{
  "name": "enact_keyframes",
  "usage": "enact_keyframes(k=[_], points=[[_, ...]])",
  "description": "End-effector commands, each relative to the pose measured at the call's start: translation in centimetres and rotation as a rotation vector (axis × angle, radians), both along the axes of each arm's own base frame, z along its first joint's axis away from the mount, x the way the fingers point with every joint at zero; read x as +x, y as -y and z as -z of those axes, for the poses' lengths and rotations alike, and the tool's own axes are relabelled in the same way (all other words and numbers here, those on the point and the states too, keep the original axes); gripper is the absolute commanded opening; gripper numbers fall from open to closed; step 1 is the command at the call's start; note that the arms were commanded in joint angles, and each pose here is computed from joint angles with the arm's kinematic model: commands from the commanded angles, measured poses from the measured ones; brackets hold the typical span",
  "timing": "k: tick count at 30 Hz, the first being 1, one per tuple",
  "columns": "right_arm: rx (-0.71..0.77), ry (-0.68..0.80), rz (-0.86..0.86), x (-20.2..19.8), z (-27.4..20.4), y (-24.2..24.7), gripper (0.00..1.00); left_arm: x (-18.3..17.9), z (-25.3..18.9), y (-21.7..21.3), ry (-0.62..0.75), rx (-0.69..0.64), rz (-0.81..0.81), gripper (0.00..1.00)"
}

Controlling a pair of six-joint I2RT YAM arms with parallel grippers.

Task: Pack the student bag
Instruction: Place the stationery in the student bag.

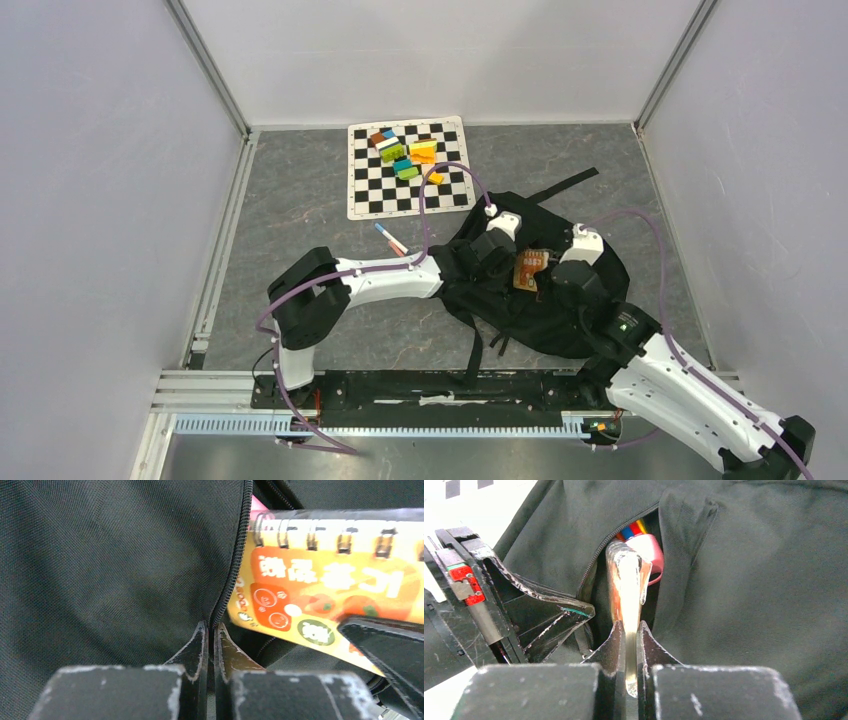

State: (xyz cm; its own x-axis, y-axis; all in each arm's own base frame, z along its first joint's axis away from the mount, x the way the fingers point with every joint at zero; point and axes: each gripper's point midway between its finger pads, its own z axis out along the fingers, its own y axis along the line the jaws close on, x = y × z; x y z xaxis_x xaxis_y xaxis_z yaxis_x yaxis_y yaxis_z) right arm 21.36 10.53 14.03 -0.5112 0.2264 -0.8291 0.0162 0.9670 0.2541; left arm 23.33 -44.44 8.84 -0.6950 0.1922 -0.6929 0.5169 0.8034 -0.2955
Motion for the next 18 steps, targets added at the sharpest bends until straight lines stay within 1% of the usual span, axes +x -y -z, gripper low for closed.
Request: enact_keyframes(k=[1, 6, 9, 14, 18], points=[[0.078, -0.007, 0.017, 0.3, 0.4, -1.0, 0.00, 0.4, -1.3, 0.2, 0.036, -0.031, 0.000, 0.02], [0.161, 0.012, 0.025, 0.4, 1.4, -1.7, 0.00, -0.1, -2.3, 0.3, 0.040, -0.080, 0.021, 0.02], [0.189, 0.018, 0.046, 0.6, 2.7, -1.8, 0.00, -0.3, -2.8, 0.3, 0.043, -0.086, 0.041, 0.02], [0.198, 0.003, 0.061, 1.0, 4.7, -2.1, 0.00, -1.2, -3.7, 0.9, 0.047, -0.135, 0.109, 0.02], [0.176, -0.007, 0.048, 1.6, 5.1, -2.8, 0.00, -1.5, -4.5, 1.1, 0.057, -0.157, 0.132, 0.02]])
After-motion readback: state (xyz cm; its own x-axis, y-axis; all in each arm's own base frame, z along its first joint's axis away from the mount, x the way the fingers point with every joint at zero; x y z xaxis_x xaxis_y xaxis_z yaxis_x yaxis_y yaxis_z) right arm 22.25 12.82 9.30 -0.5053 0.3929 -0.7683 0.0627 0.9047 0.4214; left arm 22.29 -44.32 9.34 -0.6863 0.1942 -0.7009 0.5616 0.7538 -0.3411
